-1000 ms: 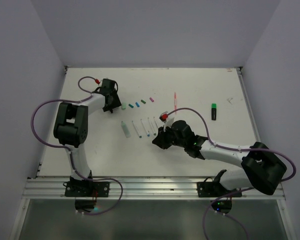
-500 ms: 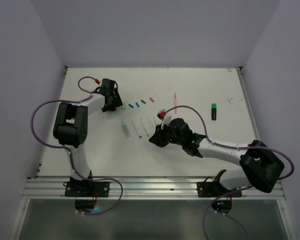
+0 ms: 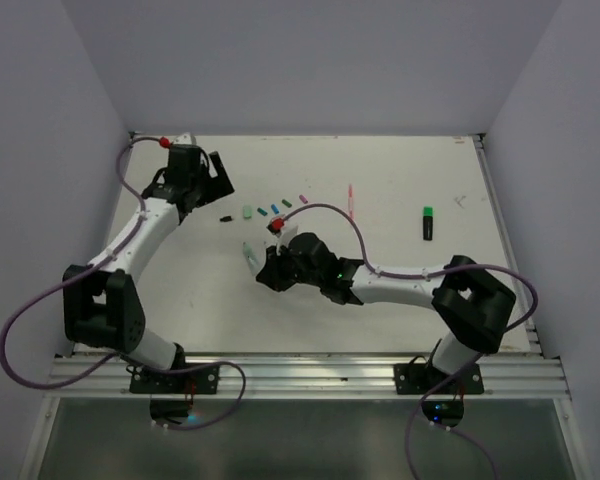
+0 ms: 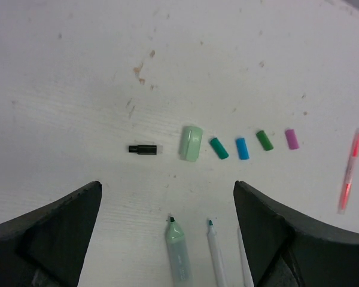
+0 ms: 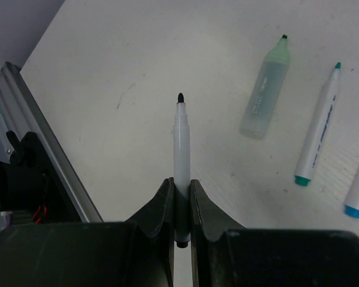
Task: Open the pen caps
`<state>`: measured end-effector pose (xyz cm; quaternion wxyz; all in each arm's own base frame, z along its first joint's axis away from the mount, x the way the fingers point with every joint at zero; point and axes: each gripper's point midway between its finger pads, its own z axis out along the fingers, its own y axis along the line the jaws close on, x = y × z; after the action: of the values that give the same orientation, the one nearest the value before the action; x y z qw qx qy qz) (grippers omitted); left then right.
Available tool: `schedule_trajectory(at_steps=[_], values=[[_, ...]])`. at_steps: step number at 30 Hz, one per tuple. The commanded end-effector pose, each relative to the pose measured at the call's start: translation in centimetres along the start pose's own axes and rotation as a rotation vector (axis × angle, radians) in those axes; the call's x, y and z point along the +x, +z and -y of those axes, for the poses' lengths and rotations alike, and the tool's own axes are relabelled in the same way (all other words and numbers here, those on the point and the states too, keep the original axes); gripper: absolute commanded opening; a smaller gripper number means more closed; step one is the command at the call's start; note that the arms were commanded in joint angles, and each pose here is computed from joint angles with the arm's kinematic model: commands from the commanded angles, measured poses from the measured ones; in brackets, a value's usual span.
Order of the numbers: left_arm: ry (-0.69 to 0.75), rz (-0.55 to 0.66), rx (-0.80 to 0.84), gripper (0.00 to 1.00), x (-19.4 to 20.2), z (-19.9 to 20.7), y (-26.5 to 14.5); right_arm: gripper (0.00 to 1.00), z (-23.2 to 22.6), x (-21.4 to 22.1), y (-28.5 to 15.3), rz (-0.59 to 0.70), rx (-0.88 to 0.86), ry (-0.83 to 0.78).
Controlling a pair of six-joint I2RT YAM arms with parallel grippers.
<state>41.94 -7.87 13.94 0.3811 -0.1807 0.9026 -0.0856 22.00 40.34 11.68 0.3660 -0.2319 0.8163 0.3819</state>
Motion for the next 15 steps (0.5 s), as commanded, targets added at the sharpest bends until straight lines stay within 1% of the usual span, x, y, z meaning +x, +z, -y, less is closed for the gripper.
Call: schedule_trajectory(at_steps=[1, 2, 4, 5, 6, 7, 9, 10, 11, 12, 13, 14, 15], values=[[0.025, 0.083, -0.029, 0.95, -3.4, -1.9, -4.4, 0.0, -1.0, -1.5, 2.2, 0.035, 0.053, 0.037], [0.027, 0.12, -0.027, 1.0, -4.3, -2.2, -6.0, 0.0, -0.6, -0.3, 3.3, 0.008, 0.085, 0.031], [0.046, 0.144, -0.068, 1.0, -5.1, -3.8, -7.4, 0.0, -1.2, -1.0, 4.6, 0.014, 0.097, 0.027], [0.049, 0.171, -0.07, 1.0, -5.6, -4.2, -8.7, 0.0, -0.3, 0.5, 5.6, -0.023, 0.145, 0.018], [0.049, 0.185, -0.087, 1.0, -6.0, -5.0, -9.4, 0.0, -1.1, -0.5, 6.2, -0.005, 0.143, 0.016], [0.069, 0.185, -0.11, 1.0, -5.7, -5.9, -9.8, 0.01, -0.9, -0.6, 6.7, -0.005, 0.163, 0.012], [0.075, 0.245, -0.147, 1.0, -6.3, -7.1, -11.5, 0.01, -0.1, -0.3, 8.0, -0.012, 0.232, 0.009], [0.078, 0.249, -0.166, 1.0, -5.3, -7.9, -11.1, 0.02, 0.5, 0.1, 8.3, -0.025, 0.267, 0.022], [0.07, 0.297, -0.162, 1.0, -5.5, -8.1, -12.2, 0.02, 1.1, 0.0, 9.1, -0.016, 0.3, 0.025], [0.064, 0.335, -0.16, 1.0, -5.6, -8.3, -12.2, 0.03, 1.4, 0.2, 9.5, -0.021, 0.316, 0.03], [0.063, 0.334, -0.175, 1.0, -4.4, -9.2, -12.1, 0.03, 1.9, 0.7, 9.8, -0.038, 0.34, 0.032], [0.059, 0.333, -0.195, 1.0, -3.9, -9.7, -11.8, 0.03, 1.7, 0.1, 10.2, -0.025, 0.348, 0.038], [0.056, 0.345, -0.221, 1.0, -3.8, -10.3, -11.8, 0.04, 2.4, 1.1, 10.8, -0.041, 0.373, 0.04]])
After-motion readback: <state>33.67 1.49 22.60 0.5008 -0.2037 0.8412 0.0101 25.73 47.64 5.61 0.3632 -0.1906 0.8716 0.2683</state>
